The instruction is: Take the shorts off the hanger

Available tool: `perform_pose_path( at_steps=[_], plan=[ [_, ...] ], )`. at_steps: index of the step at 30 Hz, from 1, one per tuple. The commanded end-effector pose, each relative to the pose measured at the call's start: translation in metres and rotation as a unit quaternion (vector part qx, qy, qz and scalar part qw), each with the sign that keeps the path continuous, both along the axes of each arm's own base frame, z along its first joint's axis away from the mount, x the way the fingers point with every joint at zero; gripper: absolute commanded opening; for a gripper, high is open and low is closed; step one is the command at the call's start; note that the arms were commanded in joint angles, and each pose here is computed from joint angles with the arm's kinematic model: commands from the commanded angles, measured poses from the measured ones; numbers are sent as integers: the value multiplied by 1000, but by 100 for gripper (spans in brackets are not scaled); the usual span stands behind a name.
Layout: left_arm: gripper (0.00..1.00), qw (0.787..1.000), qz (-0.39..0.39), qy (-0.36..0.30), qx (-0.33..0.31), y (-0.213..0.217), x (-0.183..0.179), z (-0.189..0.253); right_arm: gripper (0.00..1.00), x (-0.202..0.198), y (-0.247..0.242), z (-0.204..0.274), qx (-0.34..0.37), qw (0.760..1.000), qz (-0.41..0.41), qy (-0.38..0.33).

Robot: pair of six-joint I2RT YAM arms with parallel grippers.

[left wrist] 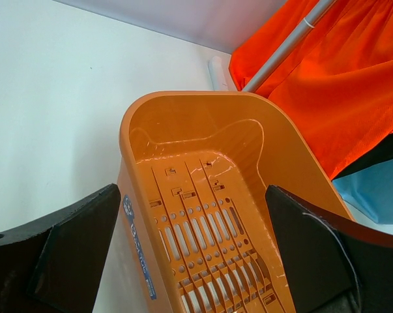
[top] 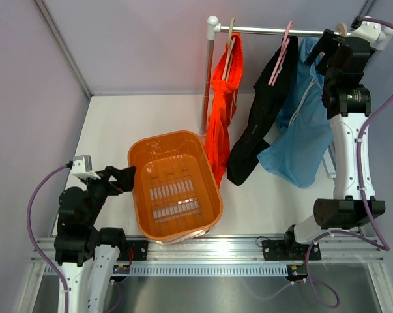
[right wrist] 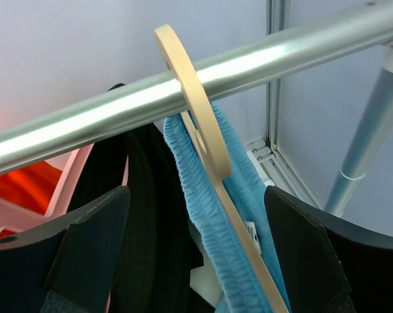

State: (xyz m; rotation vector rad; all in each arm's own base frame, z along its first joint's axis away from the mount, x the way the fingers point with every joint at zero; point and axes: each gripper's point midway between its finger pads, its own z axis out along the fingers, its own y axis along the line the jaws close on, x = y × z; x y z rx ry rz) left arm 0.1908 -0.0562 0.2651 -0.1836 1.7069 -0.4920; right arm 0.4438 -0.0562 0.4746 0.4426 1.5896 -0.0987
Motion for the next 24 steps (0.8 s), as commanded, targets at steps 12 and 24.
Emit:
perform_pose_path(
  at_steps=[12, 24],
  plan=[
    [99, 999, -17, -37, -4, -6, -2, 15, 78, 31, -8, -29, -14, 1000, -14, 5],
    [99, 999, -18, -37, -5, -6, -2, 15, 54, 27, -6, -33, -7, 1000, -9, 0]
  ],
)
